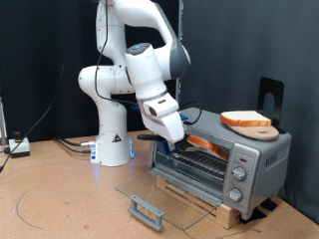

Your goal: Make a piece of toast with the oven

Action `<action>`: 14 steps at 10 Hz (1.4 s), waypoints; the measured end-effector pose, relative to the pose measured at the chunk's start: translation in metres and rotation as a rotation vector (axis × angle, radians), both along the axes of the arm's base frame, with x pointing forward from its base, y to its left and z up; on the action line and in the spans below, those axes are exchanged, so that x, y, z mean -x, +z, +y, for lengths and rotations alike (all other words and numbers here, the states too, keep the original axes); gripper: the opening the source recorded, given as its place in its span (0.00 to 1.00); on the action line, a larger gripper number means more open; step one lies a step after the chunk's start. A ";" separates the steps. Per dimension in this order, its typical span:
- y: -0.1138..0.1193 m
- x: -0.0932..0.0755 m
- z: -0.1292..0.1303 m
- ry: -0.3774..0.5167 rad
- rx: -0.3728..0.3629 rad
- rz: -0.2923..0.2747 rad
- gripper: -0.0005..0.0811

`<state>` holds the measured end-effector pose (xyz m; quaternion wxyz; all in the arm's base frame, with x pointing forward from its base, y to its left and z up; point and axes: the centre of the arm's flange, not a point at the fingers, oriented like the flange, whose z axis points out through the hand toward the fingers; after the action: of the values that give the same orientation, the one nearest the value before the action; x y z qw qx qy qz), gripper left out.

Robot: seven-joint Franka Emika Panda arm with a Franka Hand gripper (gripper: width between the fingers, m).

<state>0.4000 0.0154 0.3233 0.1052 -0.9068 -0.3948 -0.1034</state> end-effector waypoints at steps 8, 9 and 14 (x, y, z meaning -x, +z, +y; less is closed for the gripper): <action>-0.036 0.010 0.004 0.124 0.127 -0.173 0.49; -0.037 0.009 0.007 0.136 0.130 -0.198 0.49; -0.038 0.009 0.013 0.155 0.129 -0.212 0.49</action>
<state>0.3905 0.0289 0.2854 0.0121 -0.8625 -0.4783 -0.1646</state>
